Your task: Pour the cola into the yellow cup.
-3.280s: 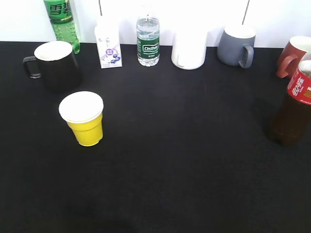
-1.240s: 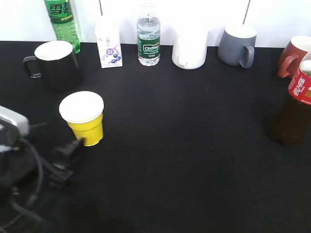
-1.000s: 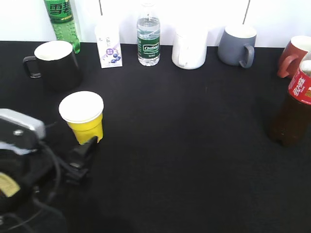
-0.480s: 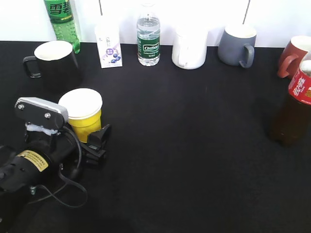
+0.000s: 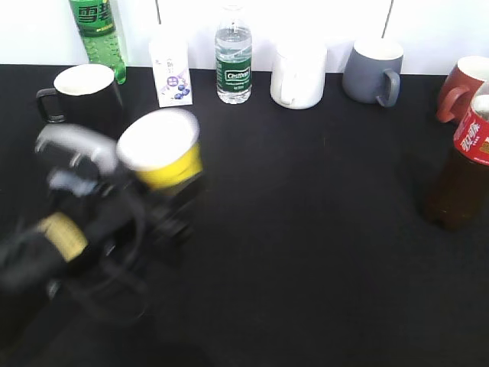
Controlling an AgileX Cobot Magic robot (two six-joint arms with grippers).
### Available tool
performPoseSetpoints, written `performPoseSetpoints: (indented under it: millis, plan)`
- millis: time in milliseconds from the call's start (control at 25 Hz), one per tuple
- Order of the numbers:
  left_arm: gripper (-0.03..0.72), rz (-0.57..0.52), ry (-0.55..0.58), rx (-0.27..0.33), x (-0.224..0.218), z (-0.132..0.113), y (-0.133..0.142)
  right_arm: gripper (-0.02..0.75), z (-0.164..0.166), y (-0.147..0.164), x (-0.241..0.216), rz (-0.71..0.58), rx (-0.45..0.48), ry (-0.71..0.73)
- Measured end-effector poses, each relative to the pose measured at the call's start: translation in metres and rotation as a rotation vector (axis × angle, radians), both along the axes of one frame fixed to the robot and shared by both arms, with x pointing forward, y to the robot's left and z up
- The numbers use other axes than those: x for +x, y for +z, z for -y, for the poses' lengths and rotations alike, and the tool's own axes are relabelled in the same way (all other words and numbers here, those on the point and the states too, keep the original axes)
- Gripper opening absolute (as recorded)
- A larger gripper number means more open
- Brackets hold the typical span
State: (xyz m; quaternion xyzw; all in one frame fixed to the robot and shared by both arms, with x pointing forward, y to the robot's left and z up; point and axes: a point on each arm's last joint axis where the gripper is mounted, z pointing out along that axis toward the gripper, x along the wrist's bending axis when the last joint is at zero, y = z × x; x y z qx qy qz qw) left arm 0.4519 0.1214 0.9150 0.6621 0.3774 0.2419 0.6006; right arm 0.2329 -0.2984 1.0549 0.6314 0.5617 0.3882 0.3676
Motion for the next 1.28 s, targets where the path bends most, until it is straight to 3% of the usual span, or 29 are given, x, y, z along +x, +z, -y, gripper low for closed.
performPoseSetpoints:
  millis: [120, 280, 600, 760, 880, 960, 1080, 1160, 1280]
  plan:
    - [0.454, 0.005, -0.164, 0.057, 0.022, 0.038, 0.041, 0.584, 0.0, 0.0, 0.0, 0.0, 0.0, 0.0]
    - [0.453, 0.089, -0.218, 0.065, 0.047, 0.065, 0.086, 0.584, 0.0, 0.0, 0.0, 0.0, 0.0, 0.0]
    - [0.449, 0.099, -0.238, 0.088, 0.047, 0.067, 0.089, 0.584, 0.0, 0.003, 0.0, 0.019, -0.013, 0.006]
    - [0.449, 0.099, -0.238, 0.088, 0.047, 0.067, 0.089, 0.584, 0.003, 0.043, 0.04, 0.299, -0.11, 0.01]
    - [0.449, 0.099, -0.238, 0.088, 0.047, 0.067, 0.089, 0.584, 0.003, 0.057, 0.084, 0.46, -0.091, 0.015]
    - [0.449, 0.099, -0.238, 0.088, 0.047, 0.067, 0.089, 0.584, 0.003, 0.041, 0.101, 0.489, -0.086, 0.014]
    - [0.449, 0.098, -0.238, 0.087, 0.047, 0.067, 0.089, 0.584, 0.003, -0.009, 0.106, 0.493, -0.085, 0.014]
    - [0.449, 0.099, -0.238, 0.087, 0.047, 0.067, 0.089, 0.584, 0.003, -0.015, 0.108, 0.511, -0.086, 0.013]
    - [0.448, 0.099, -0.238, 0.087, 0.047, 0.067, 0.089, 0.584, 0.004, -0.033, 0.12, 0.359, -0.041, 0.008]
